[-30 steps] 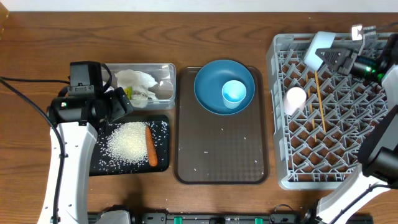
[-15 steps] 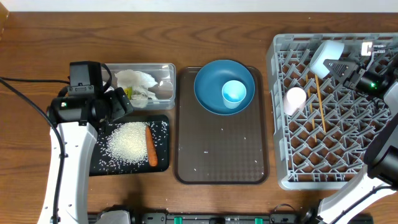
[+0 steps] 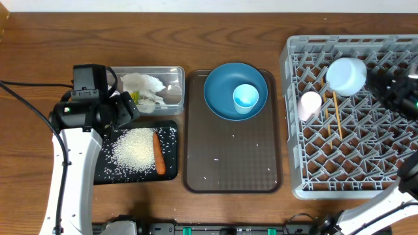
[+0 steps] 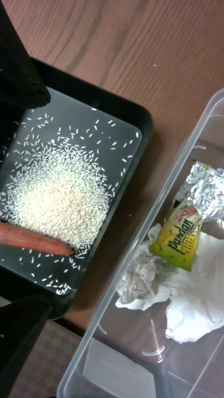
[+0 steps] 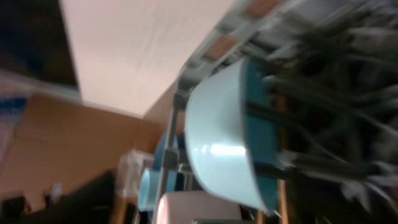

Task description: Sort waste into correct bins and load items into the dishwasher rack

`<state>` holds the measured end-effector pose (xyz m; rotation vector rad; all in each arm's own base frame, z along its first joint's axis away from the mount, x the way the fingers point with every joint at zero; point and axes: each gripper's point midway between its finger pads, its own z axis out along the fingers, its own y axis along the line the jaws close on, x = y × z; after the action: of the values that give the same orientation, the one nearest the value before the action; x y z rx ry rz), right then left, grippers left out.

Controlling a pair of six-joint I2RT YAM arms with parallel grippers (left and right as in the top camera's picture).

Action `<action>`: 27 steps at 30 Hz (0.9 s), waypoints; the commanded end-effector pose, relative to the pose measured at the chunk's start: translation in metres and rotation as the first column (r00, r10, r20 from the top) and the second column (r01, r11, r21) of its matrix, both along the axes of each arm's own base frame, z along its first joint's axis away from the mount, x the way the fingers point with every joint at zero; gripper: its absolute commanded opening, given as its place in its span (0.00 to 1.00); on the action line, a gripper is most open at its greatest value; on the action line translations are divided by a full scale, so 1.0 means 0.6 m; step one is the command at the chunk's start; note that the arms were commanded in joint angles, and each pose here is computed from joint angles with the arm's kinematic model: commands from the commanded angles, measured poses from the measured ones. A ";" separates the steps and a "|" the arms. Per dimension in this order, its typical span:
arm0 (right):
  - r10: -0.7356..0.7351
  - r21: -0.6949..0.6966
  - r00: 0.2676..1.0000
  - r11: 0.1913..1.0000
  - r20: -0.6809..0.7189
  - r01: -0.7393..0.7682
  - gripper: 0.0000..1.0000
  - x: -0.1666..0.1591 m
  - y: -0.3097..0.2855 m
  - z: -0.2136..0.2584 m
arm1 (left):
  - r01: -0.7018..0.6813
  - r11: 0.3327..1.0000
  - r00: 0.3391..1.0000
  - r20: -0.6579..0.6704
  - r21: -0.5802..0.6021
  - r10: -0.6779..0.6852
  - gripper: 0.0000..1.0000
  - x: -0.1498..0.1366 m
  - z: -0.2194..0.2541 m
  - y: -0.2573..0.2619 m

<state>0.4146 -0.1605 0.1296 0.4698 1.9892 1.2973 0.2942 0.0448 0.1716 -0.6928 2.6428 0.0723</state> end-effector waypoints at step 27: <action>0.273 -0.897 0.944 0.345 -0.185 -0.276 0.99 0.003 0.467 0.089 | -0.008 1.000 1.000 0.018 0.017 0.008 0.99 0.001 0.011 0.007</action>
<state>0.4176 0.1082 0.2065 -0.3774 2.4312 0.3024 0.2942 0.0447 0.1716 -0.6927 2.6429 0.0718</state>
